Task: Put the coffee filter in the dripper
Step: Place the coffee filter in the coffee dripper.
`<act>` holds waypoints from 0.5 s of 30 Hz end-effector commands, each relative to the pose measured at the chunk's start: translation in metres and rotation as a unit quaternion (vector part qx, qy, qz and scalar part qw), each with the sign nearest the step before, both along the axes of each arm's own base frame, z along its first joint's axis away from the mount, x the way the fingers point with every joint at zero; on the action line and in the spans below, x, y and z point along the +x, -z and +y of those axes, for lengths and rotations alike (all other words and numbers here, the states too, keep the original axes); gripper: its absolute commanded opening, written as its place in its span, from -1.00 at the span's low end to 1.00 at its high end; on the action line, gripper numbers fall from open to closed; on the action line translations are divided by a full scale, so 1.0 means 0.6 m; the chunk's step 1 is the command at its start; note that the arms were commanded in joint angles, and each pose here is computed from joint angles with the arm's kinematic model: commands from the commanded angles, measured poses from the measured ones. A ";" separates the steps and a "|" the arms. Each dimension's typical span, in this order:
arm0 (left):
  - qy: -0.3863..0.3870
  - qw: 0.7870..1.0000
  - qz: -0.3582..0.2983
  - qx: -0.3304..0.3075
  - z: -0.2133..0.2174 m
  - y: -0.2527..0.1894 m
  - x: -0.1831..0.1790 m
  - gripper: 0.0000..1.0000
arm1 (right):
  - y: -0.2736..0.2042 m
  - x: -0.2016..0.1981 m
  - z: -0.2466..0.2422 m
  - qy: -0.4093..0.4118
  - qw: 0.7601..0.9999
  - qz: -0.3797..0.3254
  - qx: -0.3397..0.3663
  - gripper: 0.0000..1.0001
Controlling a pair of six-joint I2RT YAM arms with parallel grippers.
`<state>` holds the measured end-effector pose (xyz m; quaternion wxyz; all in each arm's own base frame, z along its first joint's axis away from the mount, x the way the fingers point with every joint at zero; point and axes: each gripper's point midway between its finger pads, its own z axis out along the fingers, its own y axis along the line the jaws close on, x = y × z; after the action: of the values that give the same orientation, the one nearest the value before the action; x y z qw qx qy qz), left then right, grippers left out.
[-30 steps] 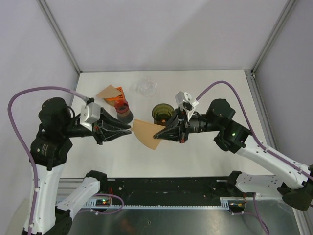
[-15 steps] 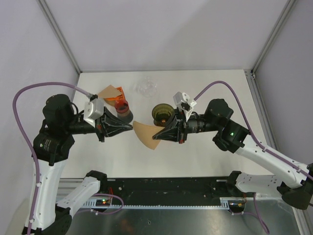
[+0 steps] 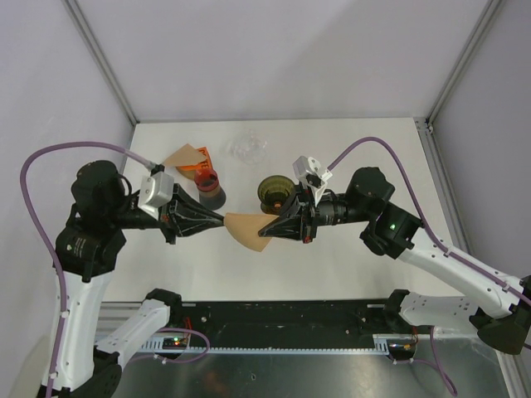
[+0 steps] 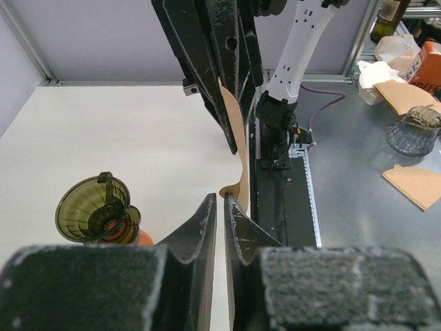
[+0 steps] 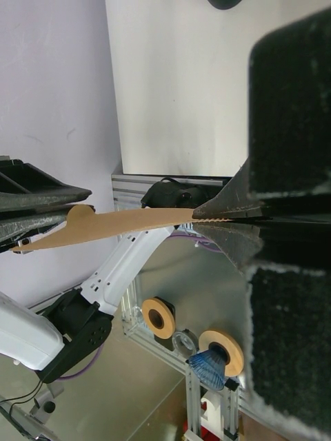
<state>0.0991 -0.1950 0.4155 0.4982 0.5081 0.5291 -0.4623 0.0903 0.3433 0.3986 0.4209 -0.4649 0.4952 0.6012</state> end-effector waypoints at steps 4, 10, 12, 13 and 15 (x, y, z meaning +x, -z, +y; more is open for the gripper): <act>0.044 0.999 -0.019 -0.013 -0.001 -0.014 -0.033 -0.69 | -0.035 -0.001 -0.007 0.002 0.999 -0.023 0.025 -1.00; 0.053 0.998 -0.016 -0.014 0.000 -0.009 -0.042 -0.67 | -0.036 0.005 -0.009 0.009 0.999 -0.021 0.026 -1.00; 0.047 0.999 -0.017 -0.013 0.000 -0.008 -0.039 -0.73 | -0.037 0.005 -0.009 0.007 0.999 -0.020 0.027 -1.00; 0.044 0.999 -0.017 -0.012 0.000 -0.009 -0.036 -0.75 | -0.037 0.004 -0.009 0.006 0.999 -0.021 0.027 -1.00; 0.039 0.999 -0.021 -0.011 -0.001 -0.011 -0.031 -0.78 | -0.038 0.004 -0.009 0.006 0.999 -0.021 0.028 -1.00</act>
<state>0.0801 -0.1943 0.4202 0.4925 0.5246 0.5023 -0.4794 0.0957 0.3418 0.3984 0.4252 -0.4609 0.4992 0.5980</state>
